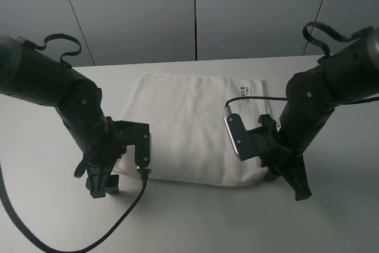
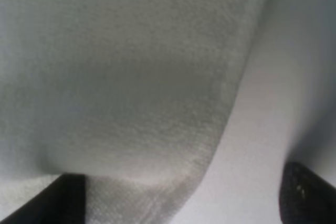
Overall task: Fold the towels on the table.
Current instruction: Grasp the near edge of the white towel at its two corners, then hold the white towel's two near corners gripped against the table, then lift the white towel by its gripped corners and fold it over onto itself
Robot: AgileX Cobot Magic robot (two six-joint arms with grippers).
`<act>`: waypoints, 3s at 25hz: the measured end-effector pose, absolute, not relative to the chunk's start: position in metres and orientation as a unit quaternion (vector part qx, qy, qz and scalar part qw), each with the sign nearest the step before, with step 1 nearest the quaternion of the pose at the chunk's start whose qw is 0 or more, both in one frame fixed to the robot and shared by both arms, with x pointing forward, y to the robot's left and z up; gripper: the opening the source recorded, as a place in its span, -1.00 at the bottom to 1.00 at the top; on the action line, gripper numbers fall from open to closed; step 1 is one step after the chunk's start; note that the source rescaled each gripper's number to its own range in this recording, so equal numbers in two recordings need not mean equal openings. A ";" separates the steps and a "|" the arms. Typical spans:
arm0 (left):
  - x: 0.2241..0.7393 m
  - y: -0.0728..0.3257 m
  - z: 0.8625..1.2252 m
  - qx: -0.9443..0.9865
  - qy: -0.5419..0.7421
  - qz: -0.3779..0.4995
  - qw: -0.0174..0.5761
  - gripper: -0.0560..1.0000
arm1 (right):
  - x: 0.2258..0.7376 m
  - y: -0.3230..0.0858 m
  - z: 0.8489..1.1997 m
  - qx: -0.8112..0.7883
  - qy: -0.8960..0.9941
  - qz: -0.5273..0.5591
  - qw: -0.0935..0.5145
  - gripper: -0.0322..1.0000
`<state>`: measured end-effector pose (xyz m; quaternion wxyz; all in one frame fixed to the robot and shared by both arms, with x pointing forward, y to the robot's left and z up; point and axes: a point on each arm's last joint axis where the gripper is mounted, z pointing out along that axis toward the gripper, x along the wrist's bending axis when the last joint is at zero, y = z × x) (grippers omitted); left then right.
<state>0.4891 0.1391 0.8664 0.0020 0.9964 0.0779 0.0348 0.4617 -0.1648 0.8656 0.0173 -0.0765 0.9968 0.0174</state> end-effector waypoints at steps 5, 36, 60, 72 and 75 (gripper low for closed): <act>0.489 0.139 0.866 0.996 0.079 0.035 0.002 0.97 | 0.462 -0.165 0.866 -0.076 0.997 0.017 0.017 -0.94; 0.496 0.141 0.878 0.989 0.121 0.084 0.000 -0.89 | 0.460 -0.162 0.866 0.039 0.999 0.037 0.006 -0.94; 0.465 0.152 0.961 0.976 0.200 0.070 0.047 -0.89 | 0.414 -0.166 0.968 0.139 0.980 0.142 -0.034 -0.94; 0.471 0.150 0.990 0.920 0.336 0.140 0.144 -0.87 | 0.424 -0.170 0.971 0.344 0.928 0.141 0.002 -0.94; 0.475 0.152 0.991 0.907 0.359 0.162 0.146 -0.86 | 0.429 -0.172 0.971 0.382 0.913 0.140 0.027 -0.94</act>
